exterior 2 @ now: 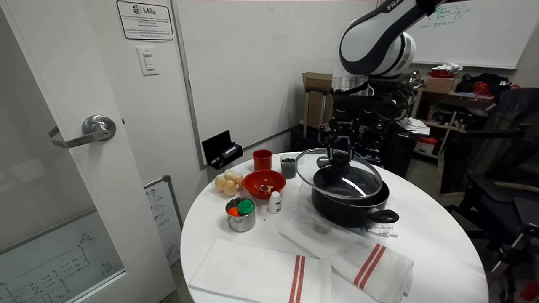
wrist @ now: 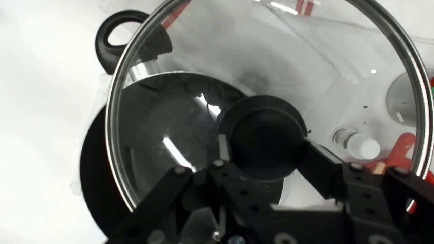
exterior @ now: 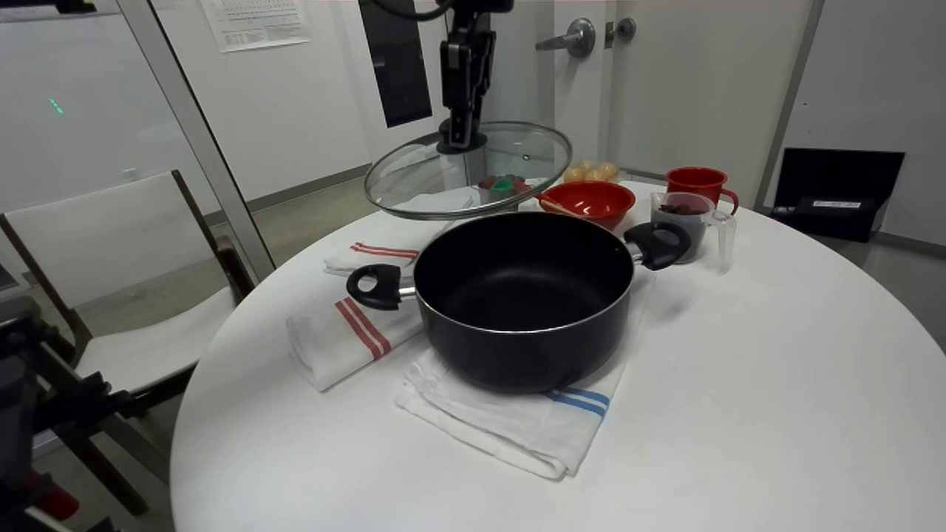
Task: Remove the lid from the pot
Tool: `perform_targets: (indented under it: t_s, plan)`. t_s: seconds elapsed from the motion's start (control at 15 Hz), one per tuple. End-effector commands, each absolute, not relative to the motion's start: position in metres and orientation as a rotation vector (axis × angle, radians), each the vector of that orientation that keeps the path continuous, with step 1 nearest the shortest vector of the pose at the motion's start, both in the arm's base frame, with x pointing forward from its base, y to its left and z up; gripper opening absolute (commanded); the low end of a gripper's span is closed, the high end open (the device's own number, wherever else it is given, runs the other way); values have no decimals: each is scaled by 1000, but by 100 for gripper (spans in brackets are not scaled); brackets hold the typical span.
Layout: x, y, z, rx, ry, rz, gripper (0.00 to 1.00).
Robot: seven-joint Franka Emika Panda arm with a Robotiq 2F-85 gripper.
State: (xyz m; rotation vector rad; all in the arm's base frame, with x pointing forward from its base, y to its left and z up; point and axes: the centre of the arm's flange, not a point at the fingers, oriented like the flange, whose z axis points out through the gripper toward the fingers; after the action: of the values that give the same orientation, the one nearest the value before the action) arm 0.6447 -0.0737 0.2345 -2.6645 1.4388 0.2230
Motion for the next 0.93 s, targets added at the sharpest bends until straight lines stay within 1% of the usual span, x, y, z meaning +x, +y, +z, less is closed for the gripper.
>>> perform_targets:
  t_s: [0.0, 0.47, 0.87]
  plan:
    - [653, -37, 268, -2671, 1343, 254, 26]
    - [670, 47, 286, -2793, 1134, 346, 26]
    - [693, 101, 275, -2824, 1025, 510, 26]
